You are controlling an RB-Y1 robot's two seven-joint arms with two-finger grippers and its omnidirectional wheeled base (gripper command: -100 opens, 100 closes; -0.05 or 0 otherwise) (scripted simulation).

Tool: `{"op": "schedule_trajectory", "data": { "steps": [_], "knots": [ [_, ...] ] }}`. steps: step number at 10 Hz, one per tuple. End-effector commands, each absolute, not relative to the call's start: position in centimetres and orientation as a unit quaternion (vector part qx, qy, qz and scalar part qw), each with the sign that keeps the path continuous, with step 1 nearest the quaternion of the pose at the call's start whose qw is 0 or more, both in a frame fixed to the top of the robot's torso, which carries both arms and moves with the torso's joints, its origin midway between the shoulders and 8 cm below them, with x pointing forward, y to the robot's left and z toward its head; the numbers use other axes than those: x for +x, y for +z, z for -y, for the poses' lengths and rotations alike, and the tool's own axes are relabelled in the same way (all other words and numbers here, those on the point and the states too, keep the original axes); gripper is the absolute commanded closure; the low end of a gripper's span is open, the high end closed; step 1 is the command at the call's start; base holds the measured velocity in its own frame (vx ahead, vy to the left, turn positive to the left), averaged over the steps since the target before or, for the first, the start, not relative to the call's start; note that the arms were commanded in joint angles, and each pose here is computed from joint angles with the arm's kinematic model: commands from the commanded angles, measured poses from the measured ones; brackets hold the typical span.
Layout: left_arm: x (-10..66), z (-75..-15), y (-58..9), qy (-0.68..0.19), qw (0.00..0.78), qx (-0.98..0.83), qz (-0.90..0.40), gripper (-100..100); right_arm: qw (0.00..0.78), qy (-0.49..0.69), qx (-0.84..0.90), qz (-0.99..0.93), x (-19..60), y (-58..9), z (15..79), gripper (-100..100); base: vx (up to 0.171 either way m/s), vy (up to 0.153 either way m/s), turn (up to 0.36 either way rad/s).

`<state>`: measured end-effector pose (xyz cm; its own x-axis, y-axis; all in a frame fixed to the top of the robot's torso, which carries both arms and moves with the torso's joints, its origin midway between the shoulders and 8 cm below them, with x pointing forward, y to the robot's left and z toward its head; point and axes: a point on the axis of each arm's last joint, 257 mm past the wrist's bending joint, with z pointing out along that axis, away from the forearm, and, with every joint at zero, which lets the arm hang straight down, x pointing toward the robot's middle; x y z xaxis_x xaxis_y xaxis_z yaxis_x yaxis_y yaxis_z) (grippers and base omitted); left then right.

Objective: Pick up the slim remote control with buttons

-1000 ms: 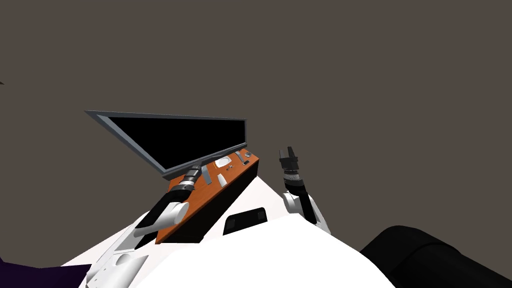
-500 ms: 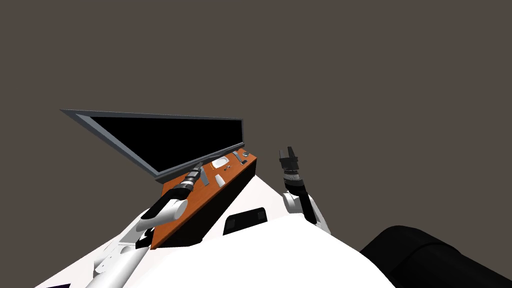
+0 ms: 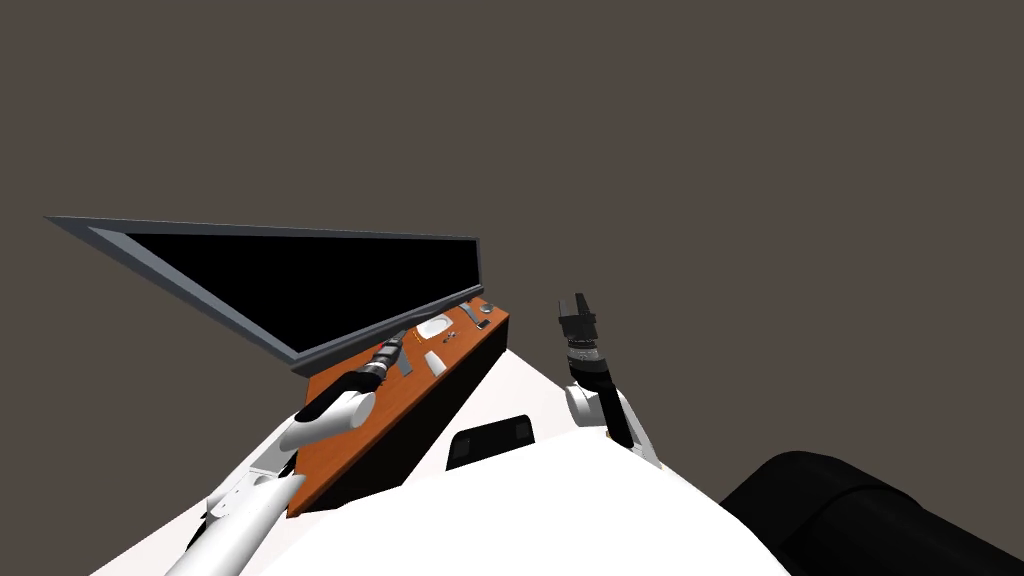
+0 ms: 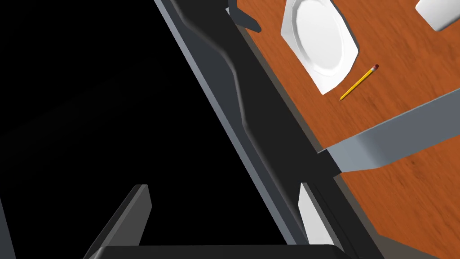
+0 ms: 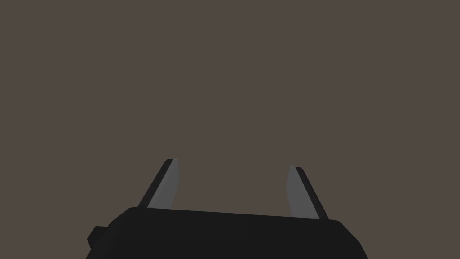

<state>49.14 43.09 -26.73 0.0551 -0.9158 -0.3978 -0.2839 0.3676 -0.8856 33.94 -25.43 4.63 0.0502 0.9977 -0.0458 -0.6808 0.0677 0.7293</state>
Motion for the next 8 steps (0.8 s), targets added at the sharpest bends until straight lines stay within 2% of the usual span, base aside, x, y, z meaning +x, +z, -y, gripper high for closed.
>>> {"op": "schedule_trajectory", "data": {
  "steps": [1, 8],
  "knots": [
    [49.0, -43.7, -27.9, -0.282, 0.537, -0.487, -0.628, -100, 0.671, 0.625, 0.274, -0.289, 33.9, 4.6, 25.4, 0, -0.005, 0.009, 0.012],
    [47.8, -47.5, -34.7, -0.208, 0.471, -0.527, -0.676, -100, 0.671, 0.625, 0.274, -0.289, 33.9, 4.6, 25.4, 0, -0.003, 0.019, -0.123]
  ]
}}
